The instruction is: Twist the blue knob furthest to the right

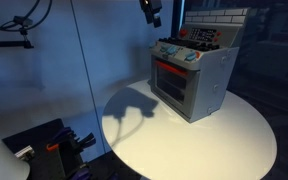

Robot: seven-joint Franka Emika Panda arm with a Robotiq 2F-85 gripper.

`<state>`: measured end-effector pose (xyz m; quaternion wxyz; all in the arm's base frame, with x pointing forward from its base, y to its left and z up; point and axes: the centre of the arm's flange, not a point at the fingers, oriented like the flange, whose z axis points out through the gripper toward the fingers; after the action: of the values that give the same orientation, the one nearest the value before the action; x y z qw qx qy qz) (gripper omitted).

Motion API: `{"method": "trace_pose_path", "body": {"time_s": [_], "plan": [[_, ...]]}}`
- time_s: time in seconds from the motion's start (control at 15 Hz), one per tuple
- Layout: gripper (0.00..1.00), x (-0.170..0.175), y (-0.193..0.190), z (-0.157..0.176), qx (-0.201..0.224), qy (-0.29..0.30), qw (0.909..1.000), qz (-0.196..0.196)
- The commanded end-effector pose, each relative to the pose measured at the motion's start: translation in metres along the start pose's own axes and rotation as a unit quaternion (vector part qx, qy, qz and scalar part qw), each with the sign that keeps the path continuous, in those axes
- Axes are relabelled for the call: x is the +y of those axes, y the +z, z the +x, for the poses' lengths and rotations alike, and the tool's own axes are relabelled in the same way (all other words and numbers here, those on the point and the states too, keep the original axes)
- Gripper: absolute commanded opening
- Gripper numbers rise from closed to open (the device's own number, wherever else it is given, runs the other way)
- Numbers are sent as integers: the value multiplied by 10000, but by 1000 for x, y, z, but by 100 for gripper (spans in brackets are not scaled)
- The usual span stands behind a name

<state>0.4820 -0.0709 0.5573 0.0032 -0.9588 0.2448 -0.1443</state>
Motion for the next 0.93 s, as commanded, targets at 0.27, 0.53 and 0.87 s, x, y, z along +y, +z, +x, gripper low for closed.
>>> {"method": "trace_pose_path", "body": {"time_s": [0.27, 0.53, 0.87], "plan": [[100, 14, 21, 27, 604, 899, 9935, 344], [100, 20, 29, 31, 673, 1065, 9912, 410], [100, 18, 31, 32, 621, 952, 9930, 329]]}}
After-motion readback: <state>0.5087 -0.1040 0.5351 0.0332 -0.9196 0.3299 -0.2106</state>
